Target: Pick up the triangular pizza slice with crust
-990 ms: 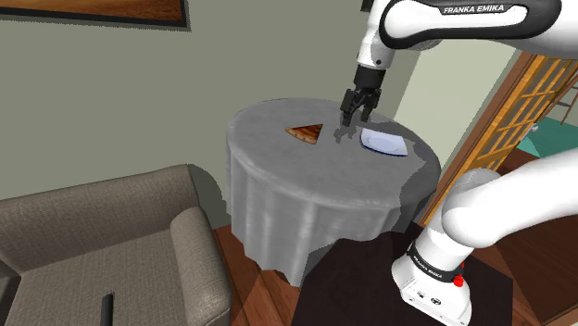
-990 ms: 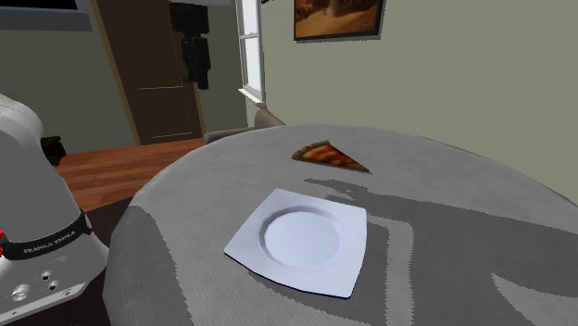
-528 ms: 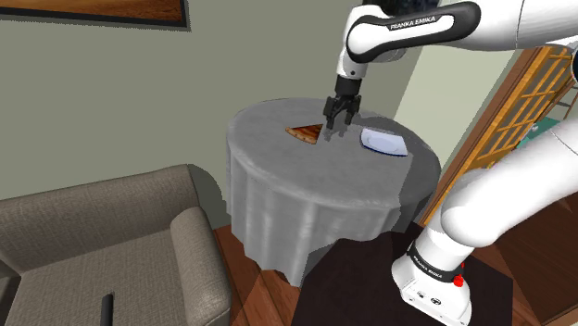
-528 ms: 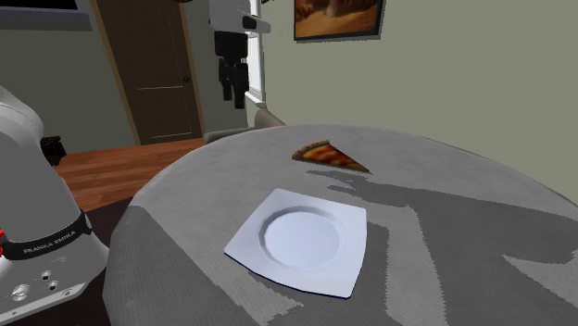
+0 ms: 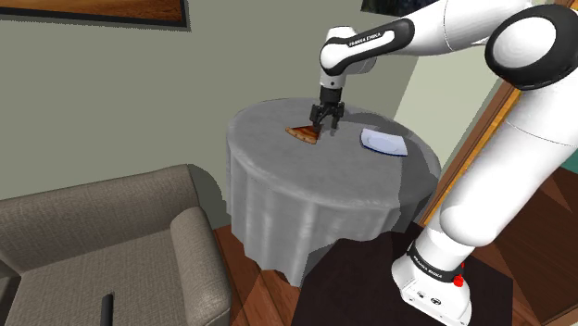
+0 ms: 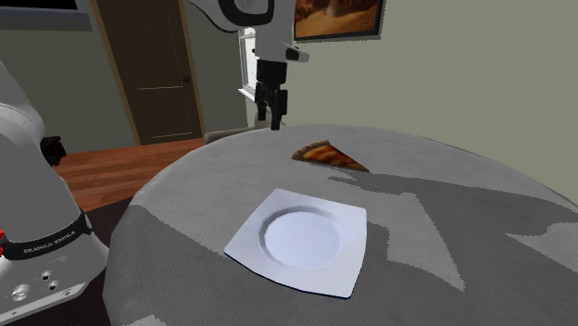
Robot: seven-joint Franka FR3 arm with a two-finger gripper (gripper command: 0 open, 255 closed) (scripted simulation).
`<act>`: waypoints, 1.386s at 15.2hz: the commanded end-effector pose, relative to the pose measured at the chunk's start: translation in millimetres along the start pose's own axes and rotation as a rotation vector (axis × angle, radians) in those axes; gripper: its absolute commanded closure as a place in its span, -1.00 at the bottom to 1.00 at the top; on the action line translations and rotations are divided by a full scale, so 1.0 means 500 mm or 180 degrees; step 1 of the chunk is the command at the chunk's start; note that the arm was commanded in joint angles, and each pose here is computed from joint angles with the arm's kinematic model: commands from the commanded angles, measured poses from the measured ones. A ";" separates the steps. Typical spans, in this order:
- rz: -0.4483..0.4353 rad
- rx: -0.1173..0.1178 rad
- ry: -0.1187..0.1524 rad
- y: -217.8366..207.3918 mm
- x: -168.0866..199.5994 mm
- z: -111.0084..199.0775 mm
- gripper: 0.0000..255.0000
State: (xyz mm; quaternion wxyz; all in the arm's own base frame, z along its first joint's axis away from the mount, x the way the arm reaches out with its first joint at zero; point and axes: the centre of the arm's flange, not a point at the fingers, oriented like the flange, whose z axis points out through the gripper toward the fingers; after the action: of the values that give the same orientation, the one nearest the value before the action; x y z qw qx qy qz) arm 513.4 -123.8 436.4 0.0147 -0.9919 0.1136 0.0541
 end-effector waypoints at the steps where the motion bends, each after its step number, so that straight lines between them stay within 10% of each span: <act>1: 0.0035 -0.0018 -0.0033 0.017 0.049 0.029 -1.00; 16: 0.0122 -0.0056 -0.0115 0.057 0.170 0.175 -1.00; 17: 0.0122 -0.0056 -0.0115 0.057 0.170 0.174 1.00; 21: 0.0122 -0.0056 -0.0115 0.057 0.170 0.174 1.00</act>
State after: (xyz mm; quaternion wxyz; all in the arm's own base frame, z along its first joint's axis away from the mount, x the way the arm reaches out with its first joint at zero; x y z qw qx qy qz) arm 579.9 -167.0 340.0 0.0069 -0.9885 0.1319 0.0733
